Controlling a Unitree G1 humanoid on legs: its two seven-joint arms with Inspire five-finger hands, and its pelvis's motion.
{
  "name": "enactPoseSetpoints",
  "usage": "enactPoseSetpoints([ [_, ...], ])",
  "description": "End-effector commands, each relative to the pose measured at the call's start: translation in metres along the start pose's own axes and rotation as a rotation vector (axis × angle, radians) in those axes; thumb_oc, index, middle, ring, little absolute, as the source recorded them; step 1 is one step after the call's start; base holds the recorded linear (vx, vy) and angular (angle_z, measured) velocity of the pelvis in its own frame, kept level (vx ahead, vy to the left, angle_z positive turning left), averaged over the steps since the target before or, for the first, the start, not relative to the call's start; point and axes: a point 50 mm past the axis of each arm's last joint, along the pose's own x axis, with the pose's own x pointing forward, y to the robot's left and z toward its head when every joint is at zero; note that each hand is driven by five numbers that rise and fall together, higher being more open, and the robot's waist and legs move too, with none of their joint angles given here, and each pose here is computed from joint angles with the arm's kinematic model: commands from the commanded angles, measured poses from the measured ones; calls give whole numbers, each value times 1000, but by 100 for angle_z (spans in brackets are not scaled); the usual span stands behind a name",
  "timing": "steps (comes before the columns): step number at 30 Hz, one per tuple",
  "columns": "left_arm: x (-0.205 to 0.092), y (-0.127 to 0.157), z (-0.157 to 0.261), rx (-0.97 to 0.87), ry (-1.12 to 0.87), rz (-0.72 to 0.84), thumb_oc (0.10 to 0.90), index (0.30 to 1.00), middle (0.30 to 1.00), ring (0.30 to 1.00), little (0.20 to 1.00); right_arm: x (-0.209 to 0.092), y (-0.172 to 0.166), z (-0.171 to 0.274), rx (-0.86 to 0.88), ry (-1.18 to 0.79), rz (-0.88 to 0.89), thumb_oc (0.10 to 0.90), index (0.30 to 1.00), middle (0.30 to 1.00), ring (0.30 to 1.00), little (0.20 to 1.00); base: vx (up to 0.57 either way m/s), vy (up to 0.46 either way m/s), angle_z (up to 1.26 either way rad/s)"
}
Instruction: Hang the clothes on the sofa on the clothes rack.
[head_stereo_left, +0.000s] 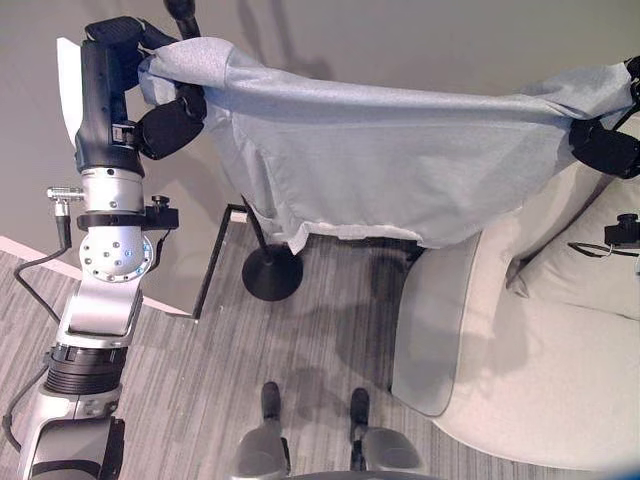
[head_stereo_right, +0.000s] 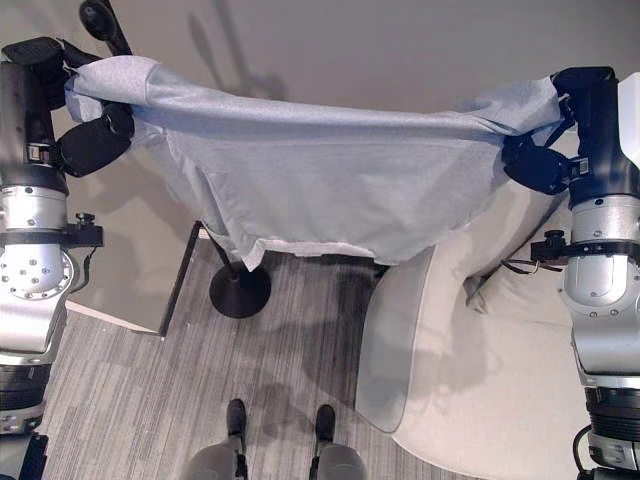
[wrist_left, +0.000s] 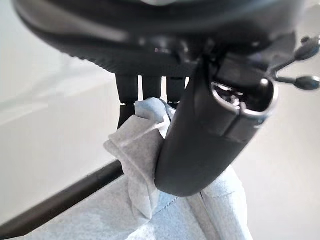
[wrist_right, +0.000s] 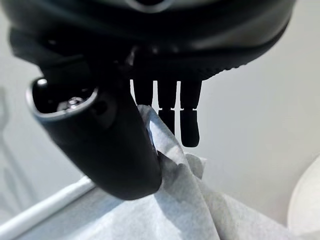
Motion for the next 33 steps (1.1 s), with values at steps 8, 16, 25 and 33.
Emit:
enactPoseSetpoints([
  [8,7,39,32,56,-202,166,400,300,300,300,300,25,-43,31,-77,-163,-253,400,300,300,300,300,60,47,4],
  [16,18,40,58,27,-334,198,400,300,300,300,300,37,-79,49,-138,-235,-437,400,300,300,300,300,39,84,7],
  [25,29,56,67,84,-388,269,400,300,300,300,300,61,-109,81,-197,-340,-515,400,300,300,300,300,77,3,10],
  [33,55,64,73,134,-398,316,400,300,300,300,300,92,-142,92,-238,-295,-549,400,300,300,300,300,93,23,20],
])
